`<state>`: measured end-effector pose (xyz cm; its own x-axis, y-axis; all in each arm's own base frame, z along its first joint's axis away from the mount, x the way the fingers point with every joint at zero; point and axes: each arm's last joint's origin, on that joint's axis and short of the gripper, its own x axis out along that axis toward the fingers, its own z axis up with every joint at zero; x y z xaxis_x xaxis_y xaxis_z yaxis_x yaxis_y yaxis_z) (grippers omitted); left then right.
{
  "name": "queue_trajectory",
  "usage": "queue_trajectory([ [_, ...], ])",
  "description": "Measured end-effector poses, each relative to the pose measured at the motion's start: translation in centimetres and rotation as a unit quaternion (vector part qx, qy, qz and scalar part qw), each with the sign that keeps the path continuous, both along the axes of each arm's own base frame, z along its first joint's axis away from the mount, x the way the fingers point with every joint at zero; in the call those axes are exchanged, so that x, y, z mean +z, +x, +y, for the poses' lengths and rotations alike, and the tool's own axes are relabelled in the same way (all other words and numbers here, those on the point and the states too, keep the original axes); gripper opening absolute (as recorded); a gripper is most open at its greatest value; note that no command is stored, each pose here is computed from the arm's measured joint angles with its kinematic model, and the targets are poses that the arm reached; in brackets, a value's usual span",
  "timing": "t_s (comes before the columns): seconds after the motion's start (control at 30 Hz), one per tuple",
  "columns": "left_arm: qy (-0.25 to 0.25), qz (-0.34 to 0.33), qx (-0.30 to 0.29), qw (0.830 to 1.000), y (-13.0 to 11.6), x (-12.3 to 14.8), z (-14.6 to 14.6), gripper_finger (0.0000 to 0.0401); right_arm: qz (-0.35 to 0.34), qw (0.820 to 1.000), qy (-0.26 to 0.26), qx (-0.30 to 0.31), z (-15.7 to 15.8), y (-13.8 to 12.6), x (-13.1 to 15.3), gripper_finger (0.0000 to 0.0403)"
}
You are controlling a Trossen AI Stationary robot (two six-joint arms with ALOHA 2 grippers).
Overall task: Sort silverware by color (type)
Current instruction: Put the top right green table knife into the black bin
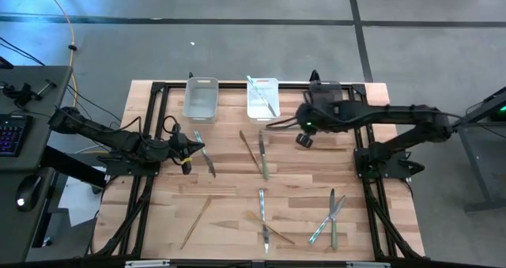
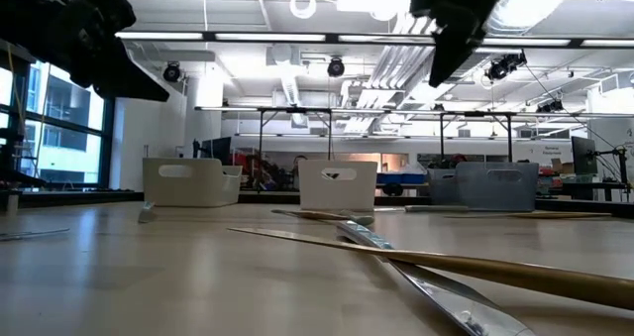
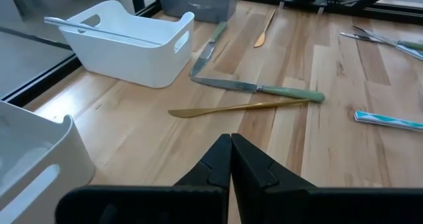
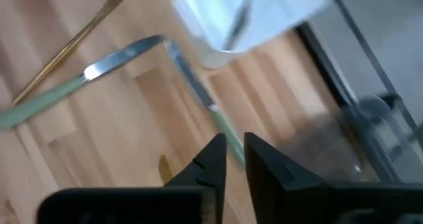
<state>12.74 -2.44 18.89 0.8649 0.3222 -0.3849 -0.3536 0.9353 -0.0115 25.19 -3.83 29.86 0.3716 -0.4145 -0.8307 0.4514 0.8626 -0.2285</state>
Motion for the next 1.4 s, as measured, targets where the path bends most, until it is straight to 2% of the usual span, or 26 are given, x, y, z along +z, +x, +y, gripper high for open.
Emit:
queue_trajectory([
  [0.2,-0.007,0.005,-0.016,1.000,0.0,-0.1,-0.1,0.0000,0.057,0.994,0.038,0.086,-2.9,3.8,-4.3,0.0125],
  [0.3,-0.011,0.007,-0.024,1.000,0.0,-0.1,-0.1,0.0000,0.099,0.987,0.067,0.110,-5.1,4.7,-7.0,0.0148],
  [0.47,-0.011,0.009,-0.030,0.999,0.0,-0.1,-0.3,0.0000,0.153,0.974,0.108,0.131,-8.1,5.2,-10.8,0.0156],
  [0.77,-0.010,0.012,-0.031,0.999,-0.1,-0.2,-0.3,0.0000,0.154,0.968,0.137,0.140,-11.3,5.4,-14.0,0.0156],
  [1.07,-0.010,0.011,-0.030,0.999,-0.1,-0.2,-0.3,0.0000,0.168,0.964,0.154,0.141,-11.7,5.7,-15.8,0.0129],
  [1.4,-0.010,0.011,-0.030,0.999,-0.1,-0.2,-0.3,0.0000,0.177,0.961,0.164,0.133,-11.8,5.8,-16.7,0.0036],
])
